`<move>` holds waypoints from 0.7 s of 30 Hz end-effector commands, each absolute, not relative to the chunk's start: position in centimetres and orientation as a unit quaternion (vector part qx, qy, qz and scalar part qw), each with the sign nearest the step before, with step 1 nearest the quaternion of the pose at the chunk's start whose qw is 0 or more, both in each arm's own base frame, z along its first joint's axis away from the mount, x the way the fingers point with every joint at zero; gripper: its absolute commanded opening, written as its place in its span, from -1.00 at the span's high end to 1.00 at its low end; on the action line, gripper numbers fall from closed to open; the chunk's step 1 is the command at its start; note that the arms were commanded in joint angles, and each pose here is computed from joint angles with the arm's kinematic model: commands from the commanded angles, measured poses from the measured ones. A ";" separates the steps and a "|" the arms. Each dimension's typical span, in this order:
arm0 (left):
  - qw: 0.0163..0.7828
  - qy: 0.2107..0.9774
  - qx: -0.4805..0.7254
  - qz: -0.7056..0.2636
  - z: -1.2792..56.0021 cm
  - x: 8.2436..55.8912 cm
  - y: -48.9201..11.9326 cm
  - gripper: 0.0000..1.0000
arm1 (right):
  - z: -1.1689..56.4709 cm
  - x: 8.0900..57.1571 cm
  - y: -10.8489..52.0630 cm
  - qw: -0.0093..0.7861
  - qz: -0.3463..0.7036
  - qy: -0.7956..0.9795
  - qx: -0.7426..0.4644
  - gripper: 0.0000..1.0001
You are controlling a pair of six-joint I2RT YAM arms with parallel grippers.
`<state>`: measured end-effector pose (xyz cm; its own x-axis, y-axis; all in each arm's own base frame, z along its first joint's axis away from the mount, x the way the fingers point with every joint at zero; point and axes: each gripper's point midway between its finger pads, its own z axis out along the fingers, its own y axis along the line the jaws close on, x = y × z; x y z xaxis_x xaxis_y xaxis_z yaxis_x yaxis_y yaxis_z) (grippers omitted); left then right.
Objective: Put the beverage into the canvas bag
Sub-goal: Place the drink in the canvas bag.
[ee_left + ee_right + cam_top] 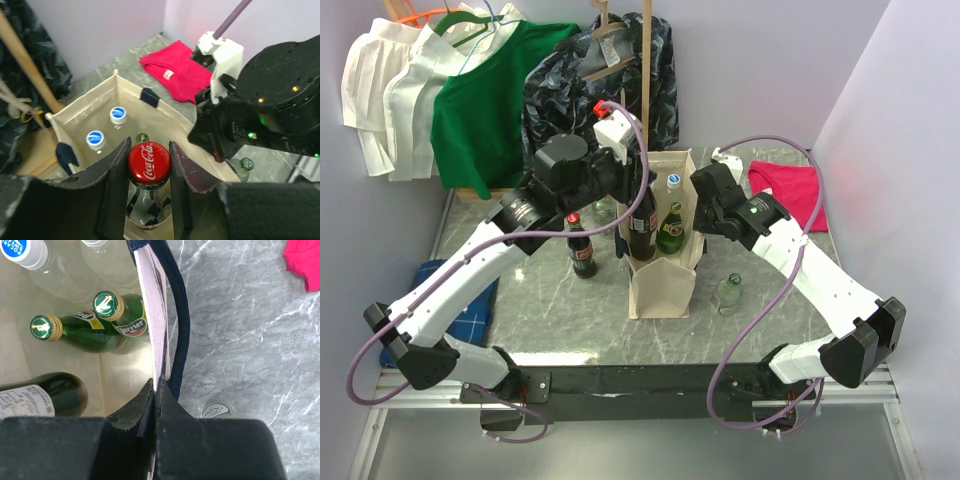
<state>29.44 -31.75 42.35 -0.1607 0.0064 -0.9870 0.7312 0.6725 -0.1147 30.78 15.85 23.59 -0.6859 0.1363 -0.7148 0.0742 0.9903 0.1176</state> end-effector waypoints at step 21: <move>0.748 0.556 0.192 -0.309 54.1 28.2 -29.0 0.98 | 26.1 31.1 15.8 0.418 0.050 0.905 0.066 1.00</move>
